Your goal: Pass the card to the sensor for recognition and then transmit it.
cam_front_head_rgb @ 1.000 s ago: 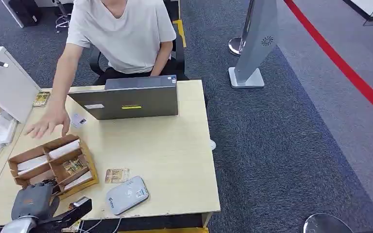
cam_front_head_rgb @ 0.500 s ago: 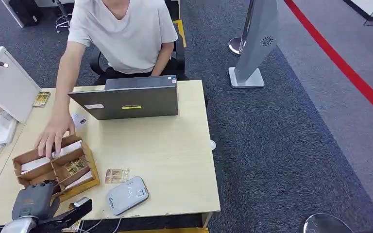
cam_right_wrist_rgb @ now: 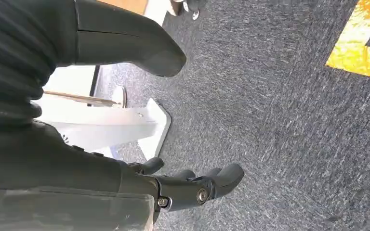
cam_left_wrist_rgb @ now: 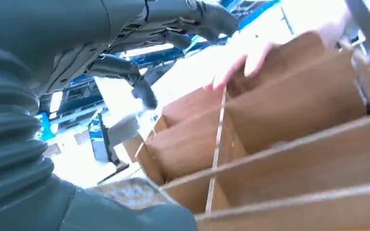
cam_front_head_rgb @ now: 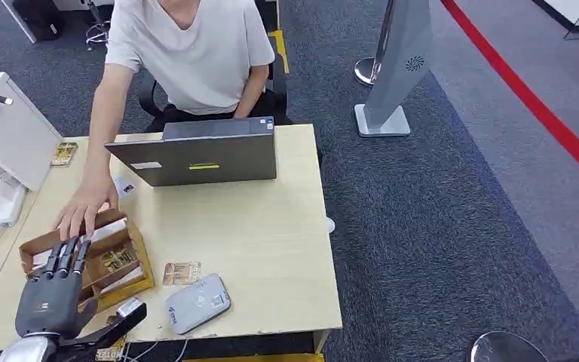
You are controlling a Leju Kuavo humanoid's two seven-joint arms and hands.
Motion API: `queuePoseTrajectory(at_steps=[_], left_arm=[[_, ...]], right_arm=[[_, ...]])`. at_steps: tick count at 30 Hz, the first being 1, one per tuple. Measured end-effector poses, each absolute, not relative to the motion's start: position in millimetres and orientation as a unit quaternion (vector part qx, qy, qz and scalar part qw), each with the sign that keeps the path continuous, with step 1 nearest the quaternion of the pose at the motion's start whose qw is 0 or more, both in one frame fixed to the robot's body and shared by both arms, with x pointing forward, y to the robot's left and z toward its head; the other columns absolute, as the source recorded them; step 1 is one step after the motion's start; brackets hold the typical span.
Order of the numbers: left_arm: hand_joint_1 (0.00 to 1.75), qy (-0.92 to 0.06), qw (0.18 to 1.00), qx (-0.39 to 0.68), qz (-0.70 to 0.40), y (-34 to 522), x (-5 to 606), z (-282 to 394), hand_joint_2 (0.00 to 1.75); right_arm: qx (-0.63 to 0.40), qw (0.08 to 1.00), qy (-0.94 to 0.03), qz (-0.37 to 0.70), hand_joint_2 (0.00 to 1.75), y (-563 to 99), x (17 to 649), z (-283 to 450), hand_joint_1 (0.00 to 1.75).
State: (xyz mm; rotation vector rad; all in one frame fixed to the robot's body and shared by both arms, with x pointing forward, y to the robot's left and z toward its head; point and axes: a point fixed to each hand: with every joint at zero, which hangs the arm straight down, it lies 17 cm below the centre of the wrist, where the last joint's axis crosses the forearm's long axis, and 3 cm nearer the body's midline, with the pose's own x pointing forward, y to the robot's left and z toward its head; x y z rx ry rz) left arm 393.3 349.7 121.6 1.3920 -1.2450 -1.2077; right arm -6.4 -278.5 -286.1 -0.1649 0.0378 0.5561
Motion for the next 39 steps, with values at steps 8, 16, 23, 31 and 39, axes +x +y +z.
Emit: queuePoseTrajectory(at_steps=[8,16,23,31,39], left_arm=[[0.0,-0.523,0.421,0.557,-0.488,333.1,391.7,139.3,1.75],[0.0,-0.517,0.439,0.545,-0.494,331.7,389.4,136.2,1.75],[0.0,-0.508,0.445,0.54,-0.503,331.2,384.8,132.9,1.75],[0.0,-0.508,0.444,0.54,-0.503,331.4,382.2,134.5,1.75],[0.0,-0.507,0.448,0.544,-0.497,334.6,381.8,136.7,1.75]], right_arm=[[-0.081,0.958,0.019,0.274,1.75,-278.3,-6.5,-286.1,0.0],[-0.08,0.958,0.019,0.274,1.75,-278.2,-6.8,-286.1,0.0],[-0.08,0.958,0.019,0.274,1.75,-278.2,-6.7,-286.1,0.0],[-0.08,0.958,0.02,0.274,1.75,-278.2,-7.1,-286.1,0.0],[-0.08,0.958,0.02,0.274,1.75,-278.2,-7.1,-286.1,0.0]])
